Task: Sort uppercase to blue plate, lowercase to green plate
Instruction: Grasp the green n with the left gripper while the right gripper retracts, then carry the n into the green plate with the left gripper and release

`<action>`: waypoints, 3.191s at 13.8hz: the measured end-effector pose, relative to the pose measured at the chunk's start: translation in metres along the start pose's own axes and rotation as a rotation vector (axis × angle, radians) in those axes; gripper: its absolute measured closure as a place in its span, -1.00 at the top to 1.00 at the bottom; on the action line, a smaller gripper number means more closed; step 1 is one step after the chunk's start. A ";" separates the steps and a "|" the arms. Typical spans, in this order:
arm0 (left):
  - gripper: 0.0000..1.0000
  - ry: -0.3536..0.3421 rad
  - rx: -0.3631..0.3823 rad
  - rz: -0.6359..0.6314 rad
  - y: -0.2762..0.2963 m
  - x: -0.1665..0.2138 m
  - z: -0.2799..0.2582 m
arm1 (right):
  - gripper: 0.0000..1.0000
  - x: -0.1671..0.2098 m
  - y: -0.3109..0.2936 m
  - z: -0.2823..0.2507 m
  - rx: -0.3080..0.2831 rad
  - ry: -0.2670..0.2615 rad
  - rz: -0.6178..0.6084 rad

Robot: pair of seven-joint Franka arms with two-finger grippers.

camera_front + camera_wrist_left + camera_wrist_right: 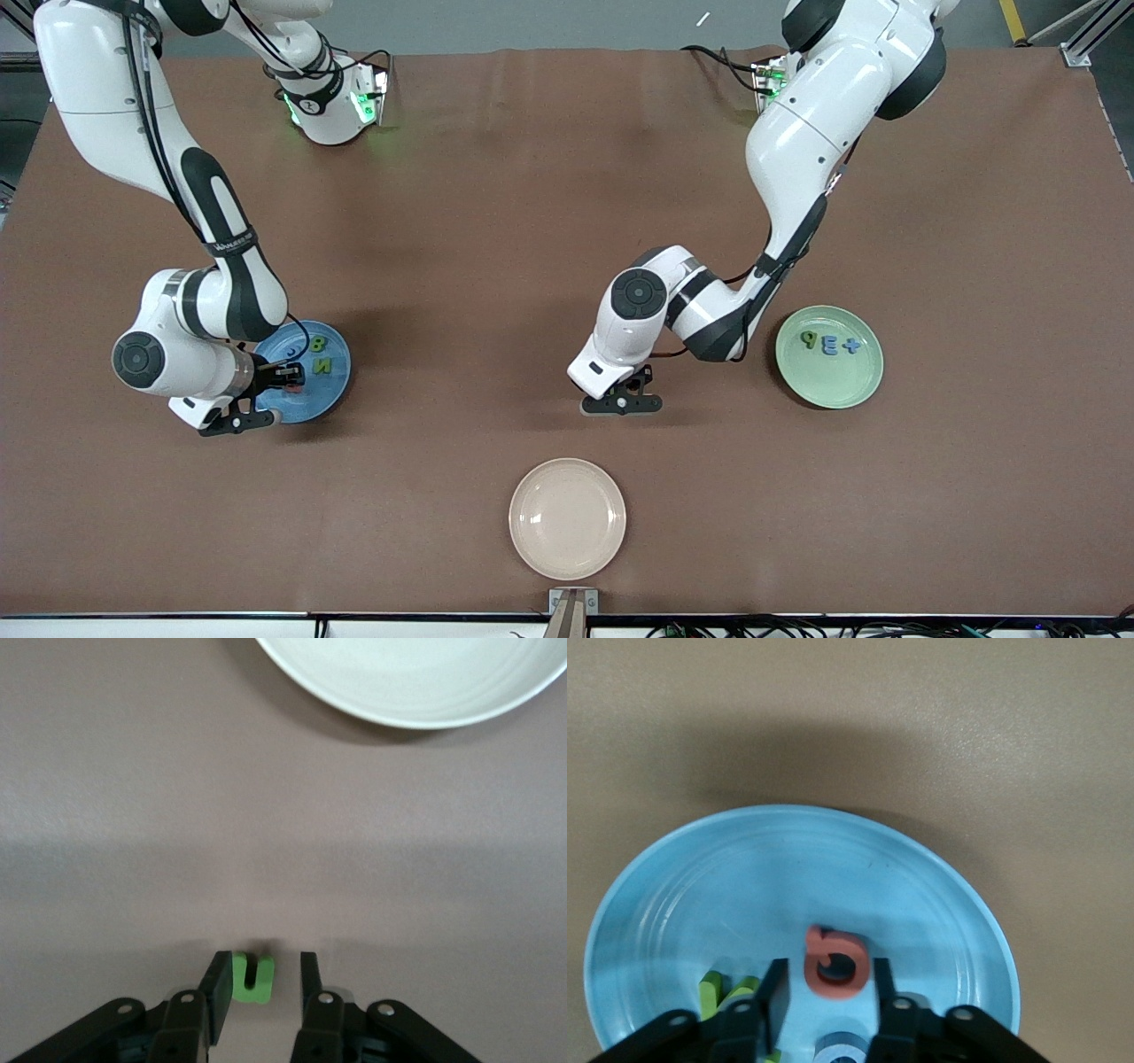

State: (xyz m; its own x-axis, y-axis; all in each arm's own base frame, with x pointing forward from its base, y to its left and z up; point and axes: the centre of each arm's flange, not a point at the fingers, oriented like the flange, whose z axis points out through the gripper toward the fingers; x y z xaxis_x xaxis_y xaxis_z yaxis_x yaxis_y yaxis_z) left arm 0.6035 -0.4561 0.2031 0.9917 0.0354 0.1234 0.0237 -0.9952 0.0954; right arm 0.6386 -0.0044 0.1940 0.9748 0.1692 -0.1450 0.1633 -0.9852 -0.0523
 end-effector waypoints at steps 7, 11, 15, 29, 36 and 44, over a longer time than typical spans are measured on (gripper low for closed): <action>-0.12 -0.028 0.027 0.004 -0.003 -0.006 0.008 | 1.00 0.001 -0.008 -0.036 0.015 -0.032 0.105; -0.12 -0.042 0.035 0.005 -0.004 -0.011 0.017 | 1.00 -0.012 -0.001 -0.121 0.030 -0.070 0.146; -0.13 -0.052 0.040 0.006 -0.006 -0.013 0.025 | 1.00 -0.042 0.028 -0.212 -0.004 -0.079 0.178; -0.47 -0.047 0.038 0.055 -0.007 -0.010 0.024 | 1.00 -0.102 0.028 -0.360 -0.035 -0.002 0.218; -0.47 -0.042 0.084 0.071 -0.074 0.027 -0.034 | 1.00 -0.104 0.032 -0.375 0.005 0.039 0.235; -0.47 -0.145 0.158 0.228 -0.302 0.007 -0.088 | 1.00 -0.110 0.040 -0.386 0.024 0.035 0.247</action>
State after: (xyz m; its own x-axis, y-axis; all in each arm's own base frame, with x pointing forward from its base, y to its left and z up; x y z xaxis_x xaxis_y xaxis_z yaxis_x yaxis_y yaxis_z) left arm 0.5927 -0.1475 0.2624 0.9811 -0.1926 -0.0191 -0.1935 -0.9782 -0.0749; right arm 0.5964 -0.0730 0.5893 0.9895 -0.0779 -0.1218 -0.0837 -0.9955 -0.0434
